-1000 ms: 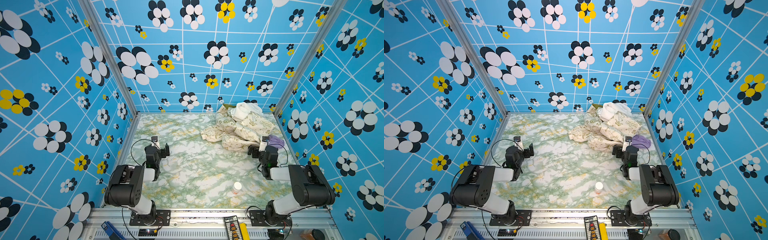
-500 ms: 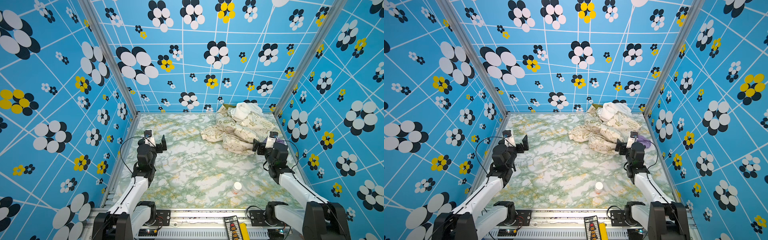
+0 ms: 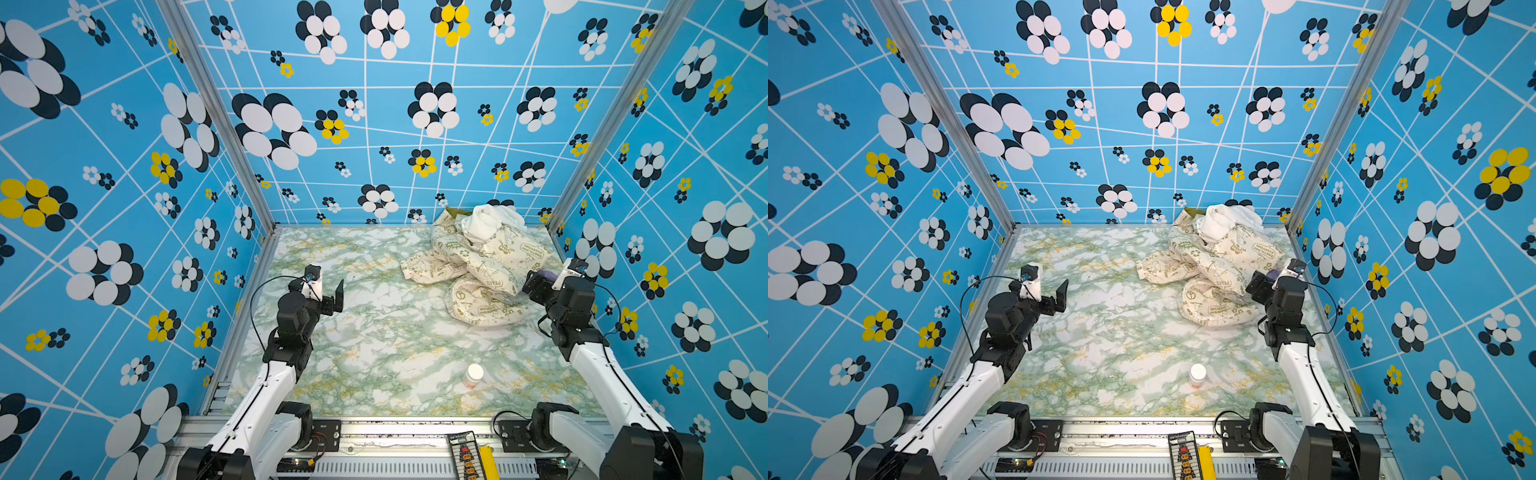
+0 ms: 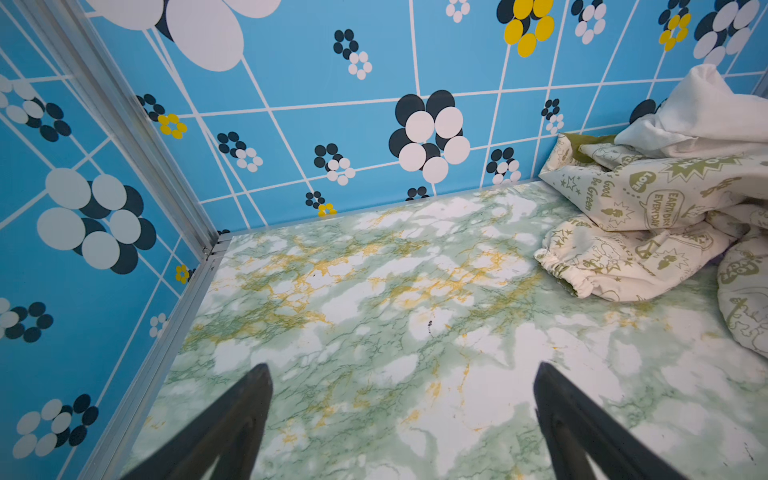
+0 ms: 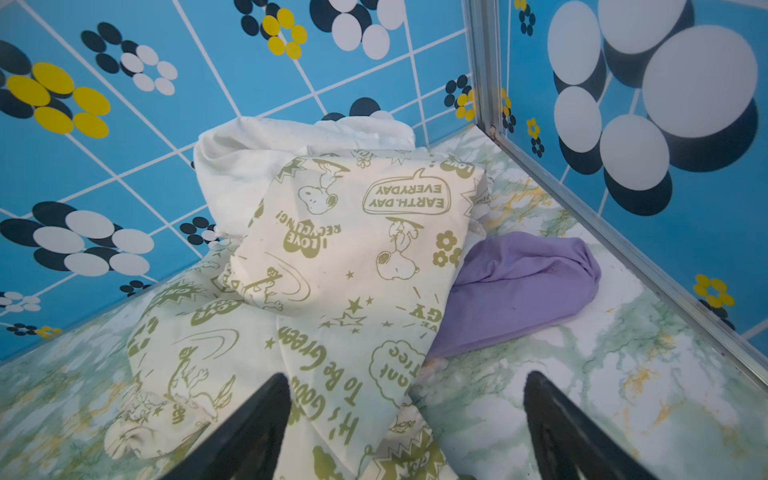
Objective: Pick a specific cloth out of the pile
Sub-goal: 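Move the right gripper toward the purple cloth beside the cream pile, then lower the right gripper onto the purple cloth and close on it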
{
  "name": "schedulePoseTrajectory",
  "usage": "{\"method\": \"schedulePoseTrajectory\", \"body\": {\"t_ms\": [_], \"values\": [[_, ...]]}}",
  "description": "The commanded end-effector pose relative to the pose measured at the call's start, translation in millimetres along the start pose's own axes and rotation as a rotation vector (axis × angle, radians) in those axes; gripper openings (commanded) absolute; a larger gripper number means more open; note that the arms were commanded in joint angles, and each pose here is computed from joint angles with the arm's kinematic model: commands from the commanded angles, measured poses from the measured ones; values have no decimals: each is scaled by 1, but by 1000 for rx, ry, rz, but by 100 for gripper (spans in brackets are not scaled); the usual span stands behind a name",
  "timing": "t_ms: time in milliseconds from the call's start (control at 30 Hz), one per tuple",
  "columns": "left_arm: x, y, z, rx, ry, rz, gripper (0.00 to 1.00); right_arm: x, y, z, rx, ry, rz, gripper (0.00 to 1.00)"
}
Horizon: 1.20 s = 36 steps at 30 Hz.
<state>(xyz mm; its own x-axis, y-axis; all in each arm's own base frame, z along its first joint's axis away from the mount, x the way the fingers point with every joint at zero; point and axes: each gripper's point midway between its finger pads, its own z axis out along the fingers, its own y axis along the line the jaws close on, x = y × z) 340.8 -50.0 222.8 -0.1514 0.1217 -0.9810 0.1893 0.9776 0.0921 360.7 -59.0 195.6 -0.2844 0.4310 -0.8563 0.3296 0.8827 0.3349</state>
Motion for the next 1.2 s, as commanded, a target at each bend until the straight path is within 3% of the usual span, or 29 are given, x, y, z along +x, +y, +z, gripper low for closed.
{"method": "schedulePoseTrajectory", "body": {"t_ms": [0, 200, 567, 700, 1000, 1167], "values": [[-10, -5, -4, 22, -41, 45, 99, 4, -6, 13, 2, 54, 207, 82], [-12, -5, -3, 25, -52, 45, 99, 14, -26, 34, 30, 91, 439, 73], [-14, -6, -4, 28, -62, 52, 99, 43, -59, 76, 71, 148, 665, 51], [-12, -6, -4, 27, -53, 54, 99, 51, -60, 97, 59, 180, 695, 42], [-11, -3, -4, 13, -51, 46, 99, 64, -64, 129, 65, 217, 754, 41], [-10, -3, -4, 12, -47, 49, 99, 76, -71, 136, 100, 233, 776, 32]]}}
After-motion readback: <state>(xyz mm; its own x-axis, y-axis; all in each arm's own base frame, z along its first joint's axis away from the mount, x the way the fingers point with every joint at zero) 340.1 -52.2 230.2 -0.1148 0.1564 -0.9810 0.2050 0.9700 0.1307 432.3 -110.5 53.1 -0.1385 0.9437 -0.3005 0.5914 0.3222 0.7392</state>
